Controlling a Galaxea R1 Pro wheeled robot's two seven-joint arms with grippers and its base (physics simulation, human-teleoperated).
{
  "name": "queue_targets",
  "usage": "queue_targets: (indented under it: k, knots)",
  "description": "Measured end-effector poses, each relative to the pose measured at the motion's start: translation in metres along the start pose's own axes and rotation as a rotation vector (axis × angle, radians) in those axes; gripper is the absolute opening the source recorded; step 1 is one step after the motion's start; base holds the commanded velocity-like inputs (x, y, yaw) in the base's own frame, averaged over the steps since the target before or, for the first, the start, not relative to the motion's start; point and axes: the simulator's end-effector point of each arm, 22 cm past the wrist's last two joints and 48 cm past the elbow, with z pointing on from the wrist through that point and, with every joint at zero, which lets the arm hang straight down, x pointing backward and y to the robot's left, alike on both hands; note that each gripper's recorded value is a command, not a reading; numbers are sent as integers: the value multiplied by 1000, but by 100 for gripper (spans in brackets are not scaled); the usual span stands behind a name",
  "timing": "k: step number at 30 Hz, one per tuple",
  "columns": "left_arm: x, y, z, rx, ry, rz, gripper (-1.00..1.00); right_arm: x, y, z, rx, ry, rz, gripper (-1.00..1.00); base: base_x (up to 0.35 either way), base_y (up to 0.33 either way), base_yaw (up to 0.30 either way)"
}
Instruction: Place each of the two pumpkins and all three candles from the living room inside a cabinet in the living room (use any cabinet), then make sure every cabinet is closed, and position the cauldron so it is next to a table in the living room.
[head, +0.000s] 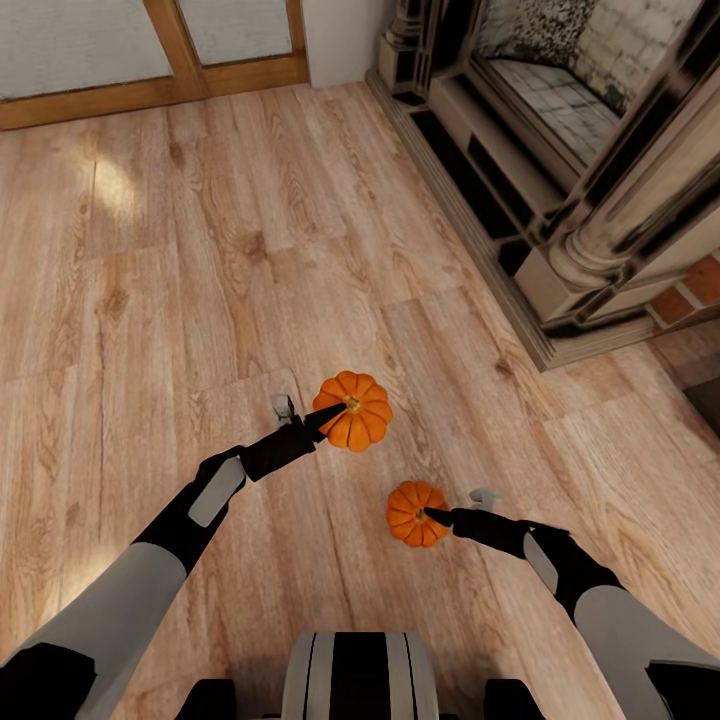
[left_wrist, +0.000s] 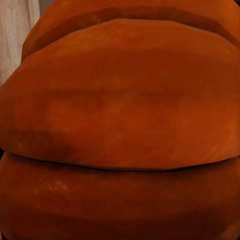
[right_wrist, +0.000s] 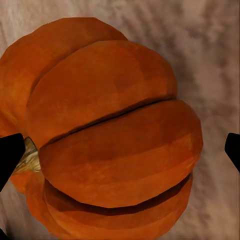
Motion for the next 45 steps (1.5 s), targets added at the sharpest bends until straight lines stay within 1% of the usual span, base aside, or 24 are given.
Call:
queue_targets:
  k: [5,8,13,16,21,24,26,28,29,30,34,41,43,44,45]
  knots:
    - [0,0,0,-1,0,-1,-100,0,1,1,2,-2,5,100,0,0,0]
    - [1,0,0,-1,0,-2,-100,-4,-2,1,17,-12,11,100,0,0,0]
    - [3,-1,3,6,1,-6,-100,-8,0,3,26,-15,-5,100,0,0,16]
    - [3,-2,4,8,1,-7,-100,-11,0,4,37,-20,-13,100,0,0,186]
    - [4,-3,5,8,1,-6,-100,-10,13,10,3,-15,-23,100,0,0,266]
    - [4,-3,5,8,1,-6,-100,-16,14,10,14,-21,-45,100,0,0,284]
    - [4,-3,5,8,1,-6,-100,-19,7,10,52,-25,-54,100,0,0,260]
    - [4,-3,5,8,1,-6,-100,-22,5,11,69,-22,-77,100,0,0,99]
    - [4,-3,5,9,0,-7,-100,-23,6,12,79,-16,-101,100,0,0,31]
    - [4,-3,5,9,1,-7,-100,-21,6,12,77,-11,-102,-100,0,0,20]
    - [4,-3,5,9,1,-7,-100,-19,7,13,75,-2,-112,-100,0,0,5]
    - [4,-3,5,9,1,-7,-100,-15,6,12,68,3,-103,-100,0,0,0]
    - [4,-3,5,9,1,-7,-100,-7,7,11,48,19,-83,-100,0,0,0]
    - [4,-3,5,9,1,-7,-100,5,10,11,17,39,-58,-100,0,0,0]
    - [4,-3,5,9,1,-7,-100,11,11,11,6,56,-65,-100,0,0,0]
